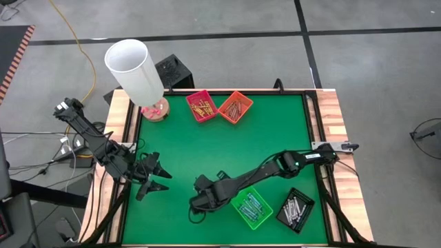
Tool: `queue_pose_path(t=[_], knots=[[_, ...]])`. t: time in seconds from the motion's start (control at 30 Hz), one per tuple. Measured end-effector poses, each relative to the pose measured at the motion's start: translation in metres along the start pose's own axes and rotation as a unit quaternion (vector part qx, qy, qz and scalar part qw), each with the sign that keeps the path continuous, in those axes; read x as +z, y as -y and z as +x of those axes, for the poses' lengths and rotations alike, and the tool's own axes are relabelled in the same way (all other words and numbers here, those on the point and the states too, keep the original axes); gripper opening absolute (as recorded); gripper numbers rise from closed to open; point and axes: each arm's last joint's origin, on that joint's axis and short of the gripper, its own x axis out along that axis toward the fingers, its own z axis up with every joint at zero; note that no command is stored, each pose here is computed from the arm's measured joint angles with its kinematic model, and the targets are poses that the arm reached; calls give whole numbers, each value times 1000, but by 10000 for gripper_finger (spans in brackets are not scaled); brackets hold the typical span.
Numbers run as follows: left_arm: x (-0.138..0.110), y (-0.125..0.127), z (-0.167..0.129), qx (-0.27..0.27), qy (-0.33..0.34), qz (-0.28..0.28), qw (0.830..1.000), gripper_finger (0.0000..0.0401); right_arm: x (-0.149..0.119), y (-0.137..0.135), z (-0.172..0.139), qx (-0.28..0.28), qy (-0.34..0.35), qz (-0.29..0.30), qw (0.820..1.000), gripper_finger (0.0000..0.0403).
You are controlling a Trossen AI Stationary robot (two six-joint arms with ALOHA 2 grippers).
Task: Sort crayons
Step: Put the green crayon into the green bin
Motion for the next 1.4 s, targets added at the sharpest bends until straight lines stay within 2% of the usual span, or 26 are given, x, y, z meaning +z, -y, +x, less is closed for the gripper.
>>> queue_pose_path(t=[0.23, 0.37, 0.5, 0.77, 0.97, 1.1, 1.27, 1.4], knots=[[0, 0, 0, 0, 0, 0, 1000, 226, -6, 7, -57, -19, 29, 5, 999, 2], [0, 0, 0, 0, 1, 2, 1000, 226, -20, 16, -98, -46, 43, 21, 998, 2], [0, 0, 0, 0, 1, 3, 1000, 226, -42, 26, -120, -93, 29, 45, 994, 2], [1, 0, 0, 4, 5, -3, 1000, 226, -67, 17, -137, -62, -13, 36, 997, 2], [1, -1, 0, 9, 9, -5, 1000, 226, -77, 14, -141, -57, -15, 54, 997, 1], [1, 0, 0, 9, 9, -6, 1000, 226, -87, 11, -145, -44, -76, 59, 994, 1], [1, -1, 0, 9, 9, -6, 1000, 226, -99, 8, -144, -48, -93, 76, 992, 1], [1, 0, 0, 9, 9, -11, 1000, 226, -111, 10, -135, -72, -121, 81, 987, 1]])
